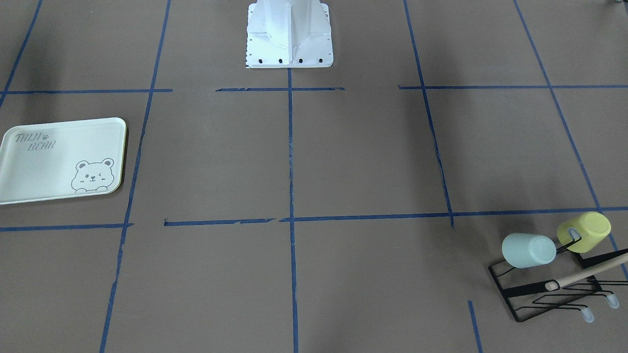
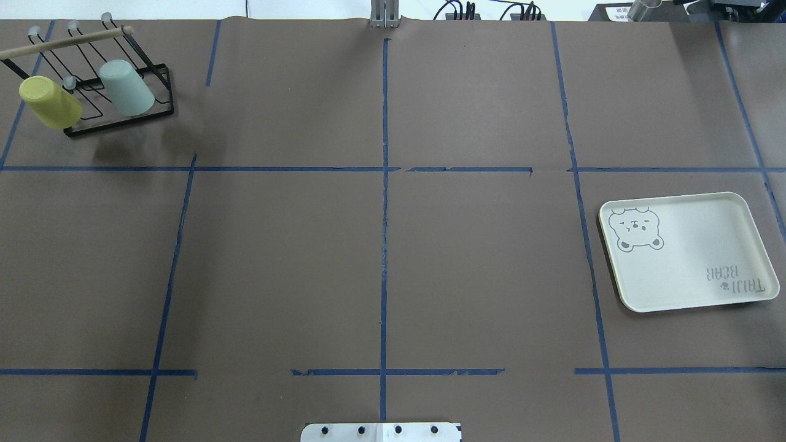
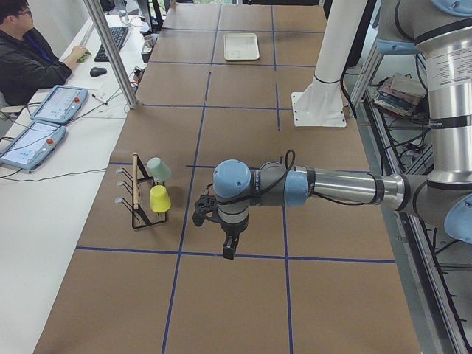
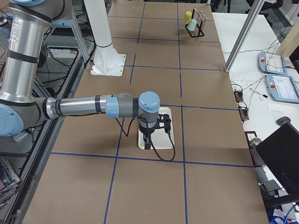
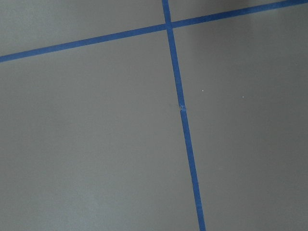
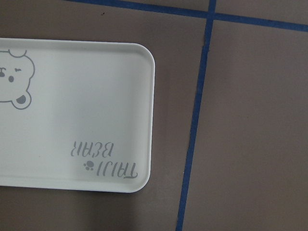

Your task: Left arm grabs green cup and hands to right arm on tray

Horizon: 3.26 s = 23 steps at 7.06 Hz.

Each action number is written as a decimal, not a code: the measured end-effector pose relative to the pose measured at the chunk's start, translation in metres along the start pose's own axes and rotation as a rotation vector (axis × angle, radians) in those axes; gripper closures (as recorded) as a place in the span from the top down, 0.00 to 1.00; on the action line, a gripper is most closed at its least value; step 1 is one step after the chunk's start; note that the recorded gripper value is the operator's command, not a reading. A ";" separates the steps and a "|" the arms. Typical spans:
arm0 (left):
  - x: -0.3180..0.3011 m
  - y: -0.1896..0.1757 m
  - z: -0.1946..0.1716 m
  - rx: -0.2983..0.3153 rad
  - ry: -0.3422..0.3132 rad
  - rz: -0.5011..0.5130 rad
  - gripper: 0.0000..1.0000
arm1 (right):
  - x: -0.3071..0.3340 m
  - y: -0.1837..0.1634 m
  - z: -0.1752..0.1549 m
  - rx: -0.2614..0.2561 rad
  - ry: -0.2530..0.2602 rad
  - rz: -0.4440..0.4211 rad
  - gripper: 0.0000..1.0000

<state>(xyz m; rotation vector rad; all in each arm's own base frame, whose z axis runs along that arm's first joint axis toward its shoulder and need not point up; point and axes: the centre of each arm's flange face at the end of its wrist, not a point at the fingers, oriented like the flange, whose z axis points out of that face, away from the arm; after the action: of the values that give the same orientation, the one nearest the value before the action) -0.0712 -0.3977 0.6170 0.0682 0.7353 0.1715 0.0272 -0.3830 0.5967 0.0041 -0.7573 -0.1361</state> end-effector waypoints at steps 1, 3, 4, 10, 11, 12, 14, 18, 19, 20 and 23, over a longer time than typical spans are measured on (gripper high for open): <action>0.001 0.000 0.000 0.000 0.000 0.002 1.00 | 0.000 0.000 0.000 0.000 -0.001 0.001 1.00; 0.001 0.000 0.000 -0.001 -0.002 0.003 1.00 | 0.000 0.000 0.000 0.000 -0.001 0.000 1.00; 0.002 -0.001 0.000 0.004 -0.004 0.007 1.00 | 0.000 0.000 0.000 0.000 -0.001 0.000 1.00; 0.069 -0.087 -0.055 0.339 0.005 0.048 1.00 | -0.005 -0.005 -0.005 0.011 -0.005 -0.010 1.00; 0.094 -0.102 -0.056 0.354 0.043 -0.032 1.00 | -0.005 -0.005 -0.004 0.011 -0.010 -0.009 1.00; 0.120 -0.117 -0.056 0.370 0.078 -0.073 1.00 | -0.005 -0.004 -0.004 0.010 -0.012 -0.007 1.00; 0.171 -0.143 -0.057 0.396 0.145 -0.104 1.00 | -0.004 -0.004 -0.003 0.008 -0.013 -0.005 1.00; 0.257 -0.179 -0.020 0.556 0.050 -0.215 1.00 | -0.004 -0.003 -0.002 0.006 -0.015 -0.004 1.00; 0.280 -0.188 -0.006 0.599 0.016 -0.222 1.00 | -0.003 -0.003 -0.002 0.006 -0.014 -0.003 1.00; 0.298 -0.199 0.004 0.635 -0.012 -0.227 1.00 | -0.003 -0.003 -0.002 0.005 -0.014 -0.003 1.00; 0.324 -0.241 0.036 0.727 -0.099 -0.255 1.00 | -0.002 -0.003 0.000 0.001 -0.013 0.001 1.00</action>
<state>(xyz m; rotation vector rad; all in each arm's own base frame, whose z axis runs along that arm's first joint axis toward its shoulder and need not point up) 0.2211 -0.5771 0.4003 0.6671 0.6698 -0.3483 0.0258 -0.3857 0.5954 0.0038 -0.7707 -0.1351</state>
